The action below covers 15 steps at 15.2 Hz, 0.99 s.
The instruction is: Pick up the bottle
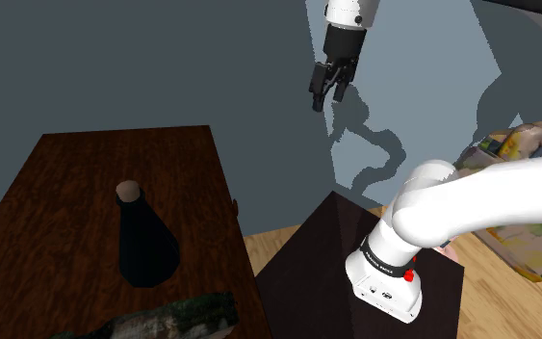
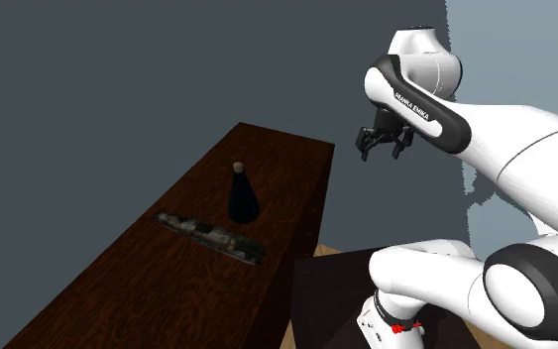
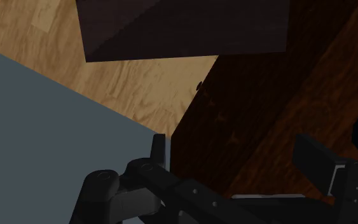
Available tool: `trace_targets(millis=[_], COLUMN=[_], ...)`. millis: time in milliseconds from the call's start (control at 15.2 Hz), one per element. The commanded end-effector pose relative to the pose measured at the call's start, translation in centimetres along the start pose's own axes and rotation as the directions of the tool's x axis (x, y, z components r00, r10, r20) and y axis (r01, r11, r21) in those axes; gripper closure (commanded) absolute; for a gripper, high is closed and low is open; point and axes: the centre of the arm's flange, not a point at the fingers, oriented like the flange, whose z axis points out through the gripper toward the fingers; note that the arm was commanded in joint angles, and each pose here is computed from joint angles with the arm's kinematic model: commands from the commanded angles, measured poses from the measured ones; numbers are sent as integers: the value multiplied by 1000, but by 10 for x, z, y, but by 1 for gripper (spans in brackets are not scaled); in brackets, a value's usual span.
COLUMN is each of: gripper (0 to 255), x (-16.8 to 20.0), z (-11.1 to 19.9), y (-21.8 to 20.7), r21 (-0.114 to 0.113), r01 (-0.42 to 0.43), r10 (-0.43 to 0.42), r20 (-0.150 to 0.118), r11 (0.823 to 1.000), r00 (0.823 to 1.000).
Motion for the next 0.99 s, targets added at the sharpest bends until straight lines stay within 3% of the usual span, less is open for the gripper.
trace_targets(millis=[0, 924], gripper=[0, 0], x=[0, 39], z=[0, 23], y=[0, -185], r21=[0, -35], r01=[0, -106], r10=[0, 106], r20=[0, 20], r11=[1000, 994], r00=[1000, 994])
